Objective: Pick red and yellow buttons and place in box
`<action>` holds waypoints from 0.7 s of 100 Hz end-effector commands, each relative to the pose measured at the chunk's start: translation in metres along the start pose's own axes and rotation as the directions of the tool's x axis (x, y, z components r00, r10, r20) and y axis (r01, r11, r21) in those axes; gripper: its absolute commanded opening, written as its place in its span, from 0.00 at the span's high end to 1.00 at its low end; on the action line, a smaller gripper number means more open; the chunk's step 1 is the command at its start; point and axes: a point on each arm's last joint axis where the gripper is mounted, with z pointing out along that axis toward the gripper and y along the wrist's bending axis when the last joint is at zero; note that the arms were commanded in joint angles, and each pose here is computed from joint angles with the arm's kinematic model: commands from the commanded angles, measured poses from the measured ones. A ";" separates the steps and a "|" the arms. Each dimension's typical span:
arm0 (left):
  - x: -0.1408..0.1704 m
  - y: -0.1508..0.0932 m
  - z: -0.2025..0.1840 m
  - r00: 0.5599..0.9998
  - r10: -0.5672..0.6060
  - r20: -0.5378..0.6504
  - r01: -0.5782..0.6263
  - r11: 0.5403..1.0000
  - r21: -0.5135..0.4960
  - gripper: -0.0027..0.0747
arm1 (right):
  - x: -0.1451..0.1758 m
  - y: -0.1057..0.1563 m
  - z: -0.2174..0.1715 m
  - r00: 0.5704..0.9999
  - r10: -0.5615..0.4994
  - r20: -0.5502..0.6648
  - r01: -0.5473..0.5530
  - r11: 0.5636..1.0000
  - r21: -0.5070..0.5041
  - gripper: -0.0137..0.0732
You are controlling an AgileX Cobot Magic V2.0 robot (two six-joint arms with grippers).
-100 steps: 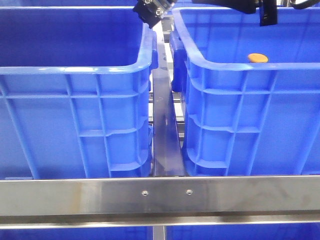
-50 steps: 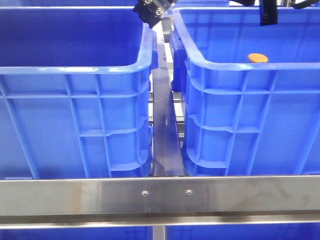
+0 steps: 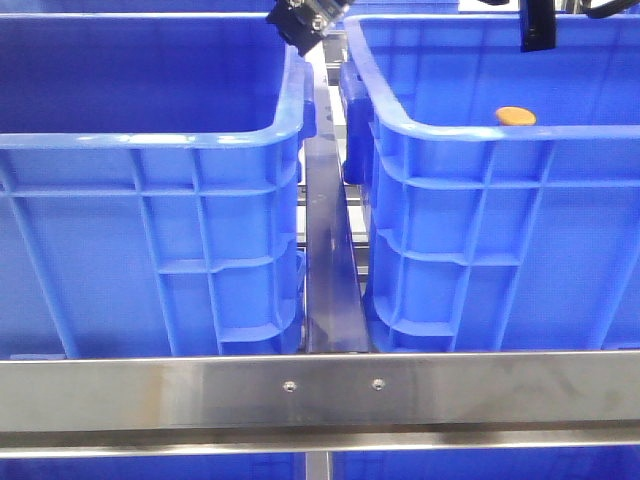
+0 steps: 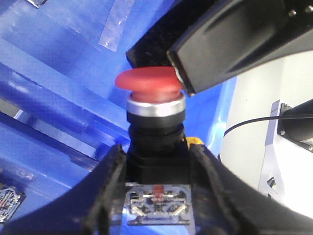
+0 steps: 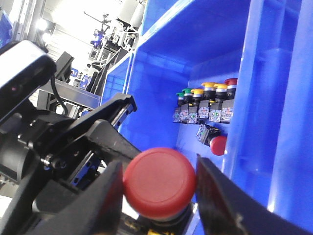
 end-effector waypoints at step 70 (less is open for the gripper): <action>-0.015 -0.022 -0.023 0.994 0.035 0.107 -0.036 0.999 0.013 0.10 | -0.029 0.008 -0.029 0.993 -0.008 0.116 0.017 0.997 -0.074 0.55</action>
